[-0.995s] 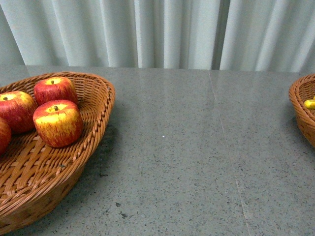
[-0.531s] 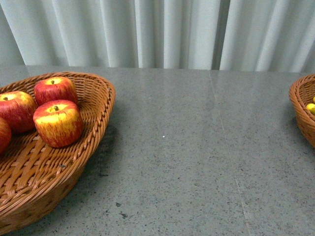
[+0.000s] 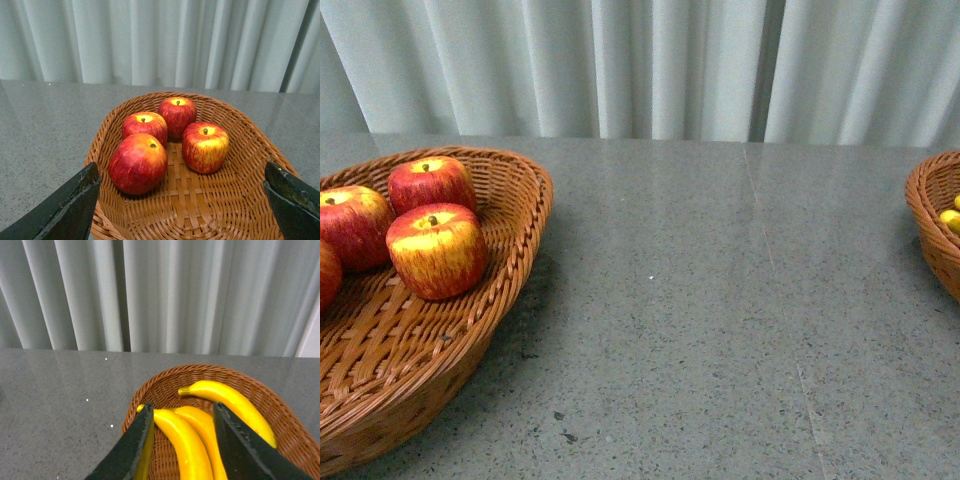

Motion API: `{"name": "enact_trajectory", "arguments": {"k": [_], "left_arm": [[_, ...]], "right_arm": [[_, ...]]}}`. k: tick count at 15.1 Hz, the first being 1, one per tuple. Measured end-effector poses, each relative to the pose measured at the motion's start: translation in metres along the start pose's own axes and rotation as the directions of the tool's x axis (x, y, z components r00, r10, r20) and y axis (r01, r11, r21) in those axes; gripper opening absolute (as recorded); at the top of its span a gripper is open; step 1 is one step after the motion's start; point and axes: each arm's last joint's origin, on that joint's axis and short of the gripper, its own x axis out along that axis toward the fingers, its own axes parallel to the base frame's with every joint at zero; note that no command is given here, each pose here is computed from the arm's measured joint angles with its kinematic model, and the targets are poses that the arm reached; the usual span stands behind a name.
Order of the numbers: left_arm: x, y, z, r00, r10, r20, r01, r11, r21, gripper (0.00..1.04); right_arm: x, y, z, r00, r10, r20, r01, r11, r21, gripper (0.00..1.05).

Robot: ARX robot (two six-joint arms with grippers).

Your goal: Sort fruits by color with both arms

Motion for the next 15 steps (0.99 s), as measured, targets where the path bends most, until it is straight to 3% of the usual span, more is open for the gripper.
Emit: {"name": "enact_trajectory", "arguments": {"k": [2,3,4,13,14,15], "left_arm": [[0.0,0.0,0.0,1.0,0.0,0.0,0.0,1.0,0.0,0.98],[0.0,0.0,0.0,1.0,0.0,0.0,0.0,1.0,0.0,0.98],[0.0,0.0,0.0,1.0,0.0,0.0,0.0,1.0,0.0,0.98],[0.0,0.0,0.0,1.0,0.0,0.0,0.0,1.0,0.0,0.98],[0.0,0.0,0.0,1.0,0.0,0.0,0.0,1.0,0.0,0.98],[0.0,0.0,0.0,1.0,0.001,0.0,-0.001,1.0,0.0,0.98]], "right_arm": [[-0.009,0.001,-0.037,1.0,0.003,-0.023,-0.003,1.0,0.0,0.17],[-0.01,0.001,-0.044,0.999,0.003,-0.042,-0.003,1.0,0.0,0.06],[-0.012,0.001,-0.044,0.999,0.003,-0.033,-0.003,1.0,0.002,0.02],[-0.023,0.001,-0.06,1.0,0.002,-0.007,-0.002,1.0,0.003,0.02],[-0.03,0.001,-0.066,0.998,0.006,-0.055,-0.006,1.0,0.004,0.02],[-0.034,0.001,-0.061,1.0,0.003,0.004,-0.003,1.0,0.004,0.02]]}}
